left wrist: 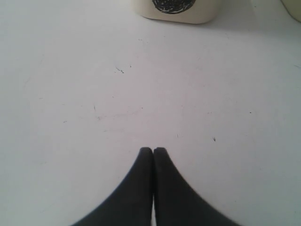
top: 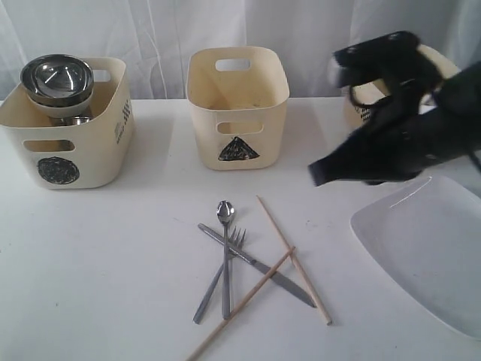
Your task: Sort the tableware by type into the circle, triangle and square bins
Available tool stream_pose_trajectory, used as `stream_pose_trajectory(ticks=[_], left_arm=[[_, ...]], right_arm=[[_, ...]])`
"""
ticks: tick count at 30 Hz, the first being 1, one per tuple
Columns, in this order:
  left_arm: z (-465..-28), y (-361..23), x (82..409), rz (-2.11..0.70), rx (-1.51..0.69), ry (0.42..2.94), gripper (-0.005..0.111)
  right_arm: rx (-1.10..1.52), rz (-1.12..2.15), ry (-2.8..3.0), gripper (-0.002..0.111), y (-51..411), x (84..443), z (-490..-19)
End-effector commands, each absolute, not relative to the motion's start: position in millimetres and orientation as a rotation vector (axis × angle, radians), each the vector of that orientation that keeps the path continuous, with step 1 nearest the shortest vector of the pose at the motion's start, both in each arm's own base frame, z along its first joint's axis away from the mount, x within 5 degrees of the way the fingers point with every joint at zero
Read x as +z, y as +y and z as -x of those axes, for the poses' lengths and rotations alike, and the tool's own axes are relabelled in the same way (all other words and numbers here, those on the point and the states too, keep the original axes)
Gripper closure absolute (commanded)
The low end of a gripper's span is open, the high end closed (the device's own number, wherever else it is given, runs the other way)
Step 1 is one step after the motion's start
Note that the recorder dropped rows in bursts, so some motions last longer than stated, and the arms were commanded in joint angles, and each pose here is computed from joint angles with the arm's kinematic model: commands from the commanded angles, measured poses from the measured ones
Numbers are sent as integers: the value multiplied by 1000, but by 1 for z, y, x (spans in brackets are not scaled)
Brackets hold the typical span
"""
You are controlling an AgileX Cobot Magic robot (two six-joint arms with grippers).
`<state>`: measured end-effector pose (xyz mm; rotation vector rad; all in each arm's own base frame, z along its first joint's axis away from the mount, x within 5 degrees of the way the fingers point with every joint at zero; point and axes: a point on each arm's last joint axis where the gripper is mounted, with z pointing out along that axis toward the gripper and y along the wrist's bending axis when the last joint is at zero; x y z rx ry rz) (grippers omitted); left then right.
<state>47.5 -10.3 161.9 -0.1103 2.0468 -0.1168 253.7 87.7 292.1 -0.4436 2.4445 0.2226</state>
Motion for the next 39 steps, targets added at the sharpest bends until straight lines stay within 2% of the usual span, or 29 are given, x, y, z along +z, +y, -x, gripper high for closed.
stream_pose_trajectory(ticks=[1, 6, 14, 17, 21, 23, 30, 39], left_arm=[[-47, -11, 158, 117, -129, 2064, 107], [-47, -11, 158, 117, -129, 2064, 107], [-47, -11, 158, 117, -129, 2064, 107], [-47, -11, 158, 117, -129, 2064, 107], [-47, -11, 158, 117, -129, 2064, 107], [-47, -11, 158, 117, -129, 2064, 107], [-47, -11, 158, 117, -129, 2064, 107], [-47, -11, 158, 117, -129, 2064, 107]], right_arm=[[439, 560, 2548, 108, 156, 272, -261], [450, 611, 2756, 108, 198, 235, -287], [507, 615, 2829, 105, 212, 204, -301], [528, 674, 2825, 92, 215, 199, -301], [533, 666, 2855, 64, 217, 188, -303], [529, 665, 2865, 54, 220, 181, -308], [491, 453, 2863, 54, 231, 159, -337], [431, 431, 2916, 54, 235, 140, -349]])
